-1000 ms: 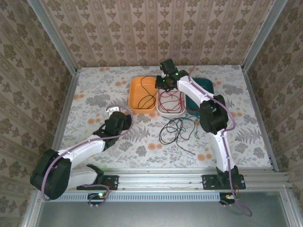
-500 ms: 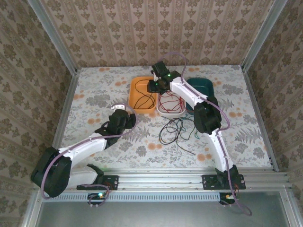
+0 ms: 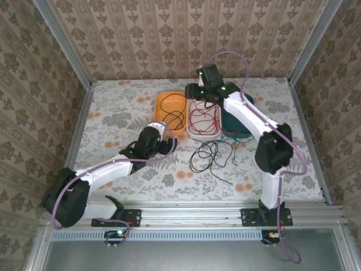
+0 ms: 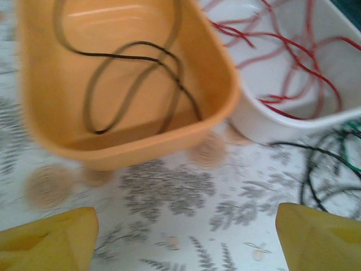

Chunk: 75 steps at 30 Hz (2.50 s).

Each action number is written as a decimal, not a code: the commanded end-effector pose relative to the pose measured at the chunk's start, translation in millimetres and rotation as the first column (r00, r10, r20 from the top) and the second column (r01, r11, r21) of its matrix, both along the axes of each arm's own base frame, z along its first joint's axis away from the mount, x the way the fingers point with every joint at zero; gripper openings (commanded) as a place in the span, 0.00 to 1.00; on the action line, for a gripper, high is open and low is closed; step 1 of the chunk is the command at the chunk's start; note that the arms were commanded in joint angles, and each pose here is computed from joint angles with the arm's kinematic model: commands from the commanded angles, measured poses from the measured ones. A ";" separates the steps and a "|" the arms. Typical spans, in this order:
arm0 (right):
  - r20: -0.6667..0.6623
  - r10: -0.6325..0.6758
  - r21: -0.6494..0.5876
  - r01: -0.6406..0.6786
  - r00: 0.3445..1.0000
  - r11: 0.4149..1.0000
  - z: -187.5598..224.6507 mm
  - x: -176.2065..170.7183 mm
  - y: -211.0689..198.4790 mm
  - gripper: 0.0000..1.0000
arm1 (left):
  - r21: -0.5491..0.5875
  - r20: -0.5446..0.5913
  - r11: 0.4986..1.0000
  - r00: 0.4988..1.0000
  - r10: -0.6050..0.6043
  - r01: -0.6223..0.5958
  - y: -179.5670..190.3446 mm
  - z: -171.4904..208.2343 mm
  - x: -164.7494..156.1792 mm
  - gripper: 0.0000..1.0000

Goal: Untangle the cables

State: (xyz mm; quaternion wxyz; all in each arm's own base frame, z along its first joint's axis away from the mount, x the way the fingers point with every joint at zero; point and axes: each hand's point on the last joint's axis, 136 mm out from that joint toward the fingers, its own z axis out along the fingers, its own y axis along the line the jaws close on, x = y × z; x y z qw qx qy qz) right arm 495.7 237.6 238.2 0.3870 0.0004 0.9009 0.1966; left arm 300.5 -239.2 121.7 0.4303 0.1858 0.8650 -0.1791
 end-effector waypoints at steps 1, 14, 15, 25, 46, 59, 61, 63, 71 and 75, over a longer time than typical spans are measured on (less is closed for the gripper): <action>0.068 -0.120 0.001 0.120 0.990 0.993 14.2 -6.9 -38.1 0.58 | -0.023 -0.019 0.964 0.964 -0.264 0.263 -51.1 2.0 -20.2 0.82; -0.003 -0.237 -0.066 0.236 0.972 0.969 -17.2 -79.8 -116.3 0.57 | 0.133 -0.185 0.859 0.864 -0.469 0.495 -115.7 -65.0 -38.0 0.64; -0.007 -0.243 -0.066 0.242 0.970 0.968 -18.8 -82.5 -119.3 0.57 | 0.149 -0.185 0.861 0.869 -0.459 0.487 -114.5 -68.3 -35.2 0.60; -0.097 -0.268 -0.108 0.258 0.958 0.960 -36.0 -104.5 -140.7 0.57 | 0.195 -0.114 0.740 0.764 -0.635 0.644 -148.5 -42.6 -59.1 0.67; -0.145 -0.344 -0.019 0.345 0.928 0.938 -42.3 -122.1 -182.4 0.57 | 0.315 -0.192 0.678 0.744 -0.640 0.664 -204.3 -83.3 -46.2 0.44; -0.153 -0.363 -0.009 0.366 0.919 0.931 -47.3 -120.5 -185.6 0.57 | 0.226 -0.108 0.721 0.752 -0.650 0.655 -199.1 -42.4 -43.5 0.00; -0.153 -0.367 -0.011 0.370 0.917 0.929 -47.6 -119.4 -186.4 0.57 | 0.190 -0.069 0.738 0.759 -0.647 0.647 -192.9 -19.5 -43.1 0.00; -0.150 -0.371 -0.011 0.374 0.916 0.927 -47.2 -118.0 -187.0 0.57 | 0.153 -0.035 0.747 0.759 -0.650 0.647 -186.6 3.4 -45.7 0.00; -0.151 -0.385 -0.004 0.389 0.911 0.921 -50.4 -111.2 -187.2 0.57 | 0.033 0.067 0.746 0.743 -0.666 0.665 -160.5 77.1 -66.3 0.00; -0.158 -0.389 0.005 0.395 0.907 0.919 -54.4 -109.5 -186.4 0.57 | -0.031 0.129 0.741 0.738 -0.662 0.670 -148.1 114.9 -72.7 0.00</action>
